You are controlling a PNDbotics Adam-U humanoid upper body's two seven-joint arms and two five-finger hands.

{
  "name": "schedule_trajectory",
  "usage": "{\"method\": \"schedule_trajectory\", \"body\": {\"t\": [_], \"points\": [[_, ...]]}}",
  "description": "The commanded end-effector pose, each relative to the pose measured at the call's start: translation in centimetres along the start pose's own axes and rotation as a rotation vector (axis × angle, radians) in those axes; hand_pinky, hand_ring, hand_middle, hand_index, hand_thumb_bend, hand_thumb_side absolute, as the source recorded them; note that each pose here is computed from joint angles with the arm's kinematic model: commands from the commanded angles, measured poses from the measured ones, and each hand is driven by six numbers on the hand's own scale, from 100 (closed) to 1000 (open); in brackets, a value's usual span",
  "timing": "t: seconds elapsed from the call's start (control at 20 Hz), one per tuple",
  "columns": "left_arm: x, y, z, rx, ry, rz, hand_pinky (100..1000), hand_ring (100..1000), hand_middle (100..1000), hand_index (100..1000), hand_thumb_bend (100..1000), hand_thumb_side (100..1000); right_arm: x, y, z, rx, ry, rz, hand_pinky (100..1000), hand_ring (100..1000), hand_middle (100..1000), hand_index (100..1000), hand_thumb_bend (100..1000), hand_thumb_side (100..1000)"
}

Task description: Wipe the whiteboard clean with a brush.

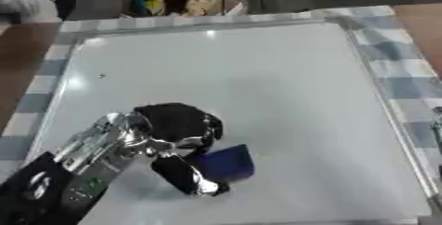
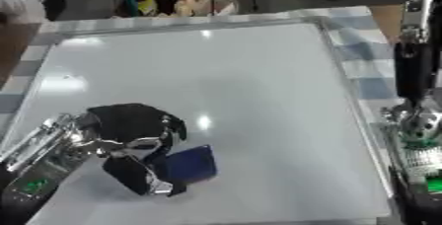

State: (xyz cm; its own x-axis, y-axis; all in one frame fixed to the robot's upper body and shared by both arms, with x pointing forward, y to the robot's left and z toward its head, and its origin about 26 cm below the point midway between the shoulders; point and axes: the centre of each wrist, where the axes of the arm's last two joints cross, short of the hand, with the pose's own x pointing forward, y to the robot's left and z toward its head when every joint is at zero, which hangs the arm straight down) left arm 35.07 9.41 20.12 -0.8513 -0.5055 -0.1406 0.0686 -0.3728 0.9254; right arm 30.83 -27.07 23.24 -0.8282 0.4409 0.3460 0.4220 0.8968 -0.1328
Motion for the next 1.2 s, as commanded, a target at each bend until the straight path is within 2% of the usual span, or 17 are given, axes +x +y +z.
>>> {"method": "schedule_trajectory", "body": {"t": [0.05, 0.25, 0.5, 0.95, 1.2], "points": [[-0.07, 0.38, 0.03, 0.013, 0.001, -0.010, 593, 717, 782, 284, 416, 876, 0.49, -0.11, -0.60, 0.000, -0.028, -0.006, 753, 843, 720, 803, 100, 882], [0.02, 0.33, -0.17, 0.007, -0.005, -0.002, 528, 644, 799, 288, 403, 883, 0.48, -0.07, -0.54, 0.002, -0.024, -0.008, 754, 844, 719, 804, 100, 883], [0.18, 0.30, -0.34, 0.010, -0.013, 0.007, 517, 639, 777, 290, 391, 883, 0.49, -0.06, -0.55, 0.001, -0.024, -0.010, 754, 843, 718, 803, 100, 883], [0.29, -0.13, -0.62, 0.020, -0.003, -0.011, 478, 625, 693, 293, 364, 831, 0.49, -0.06, -0.55, 0.003, -0.024, -0.012, 754, 843, 716, 801, 100, 883], [0.40, -0.35, -0.72, 0.034, 0.002, -0.047, 457, 614, 657, 289, 331, 768, 0.49, -0.05, -0.54, 0.003, -0.024, -0.013, 754, 843, 715, 800, 100, 885]]}}
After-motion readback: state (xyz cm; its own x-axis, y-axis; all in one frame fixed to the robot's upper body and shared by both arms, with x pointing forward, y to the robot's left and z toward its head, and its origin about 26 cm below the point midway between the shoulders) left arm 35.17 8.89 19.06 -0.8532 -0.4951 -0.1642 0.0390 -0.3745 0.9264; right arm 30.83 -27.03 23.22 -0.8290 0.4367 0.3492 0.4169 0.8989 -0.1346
